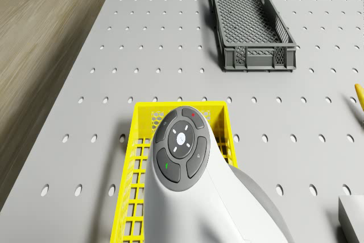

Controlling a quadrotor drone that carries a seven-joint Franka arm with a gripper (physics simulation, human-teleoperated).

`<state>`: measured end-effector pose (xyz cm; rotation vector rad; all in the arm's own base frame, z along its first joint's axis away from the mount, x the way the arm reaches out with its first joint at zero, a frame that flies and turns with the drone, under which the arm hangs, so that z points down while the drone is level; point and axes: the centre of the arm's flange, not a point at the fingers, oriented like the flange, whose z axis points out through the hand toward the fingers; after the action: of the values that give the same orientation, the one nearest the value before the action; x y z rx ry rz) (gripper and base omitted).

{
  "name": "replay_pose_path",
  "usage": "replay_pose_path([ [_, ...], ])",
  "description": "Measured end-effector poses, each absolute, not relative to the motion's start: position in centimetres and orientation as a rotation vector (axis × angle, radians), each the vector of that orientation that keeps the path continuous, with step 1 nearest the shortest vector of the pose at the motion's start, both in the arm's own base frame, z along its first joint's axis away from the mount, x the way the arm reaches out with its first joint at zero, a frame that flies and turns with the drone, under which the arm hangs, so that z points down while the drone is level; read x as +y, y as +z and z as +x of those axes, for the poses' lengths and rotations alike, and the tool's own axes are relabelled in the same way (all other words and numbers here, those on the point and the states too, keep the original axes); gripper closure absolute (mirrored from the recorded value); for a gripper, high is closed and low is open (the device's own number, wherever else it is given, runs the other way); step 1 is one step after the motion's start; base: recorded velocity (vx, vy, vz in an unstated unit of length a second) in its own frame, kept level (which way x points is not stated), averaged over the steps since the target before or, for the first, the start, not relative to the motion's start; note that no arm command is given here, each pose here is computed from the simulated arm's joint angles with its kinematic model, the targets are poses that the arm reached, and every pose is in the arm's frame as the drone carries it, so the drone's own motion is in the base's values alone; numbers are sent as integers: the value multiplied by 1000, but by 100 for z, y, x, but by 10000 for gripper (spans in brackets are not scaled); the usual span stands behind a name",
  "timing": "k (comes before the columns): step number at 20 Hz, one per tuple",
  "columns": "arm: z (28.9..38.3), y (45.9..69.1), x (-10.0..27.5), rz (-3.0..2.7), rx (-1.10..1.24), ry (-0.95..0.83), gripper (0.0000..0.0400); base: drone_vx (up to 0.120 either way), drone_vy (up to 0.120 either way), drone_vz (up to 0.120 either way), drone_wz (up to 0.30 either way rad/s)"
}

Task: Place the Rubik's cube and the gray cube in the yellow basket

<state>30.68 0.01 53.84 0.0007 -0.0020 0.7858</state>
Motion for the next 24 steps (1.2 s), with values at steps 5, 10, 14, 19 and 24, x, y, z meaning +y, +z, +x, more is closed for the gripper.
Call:
replay_pose_path([
  [5,3068,5359,1,1,-2,786,1,0,-120,56,0],
  [10,3068,5350,1,1,-2,786,0,88,-120,0,0],
  [14,3068,5348,1,1,-2,786,0,120,-120,0,0],
  [19,3068,5347,1,1,-2,786,0,112,-120,0,0],
  [24,3068,5347,1,1,-2,786,0,0,-120,0,0],
])
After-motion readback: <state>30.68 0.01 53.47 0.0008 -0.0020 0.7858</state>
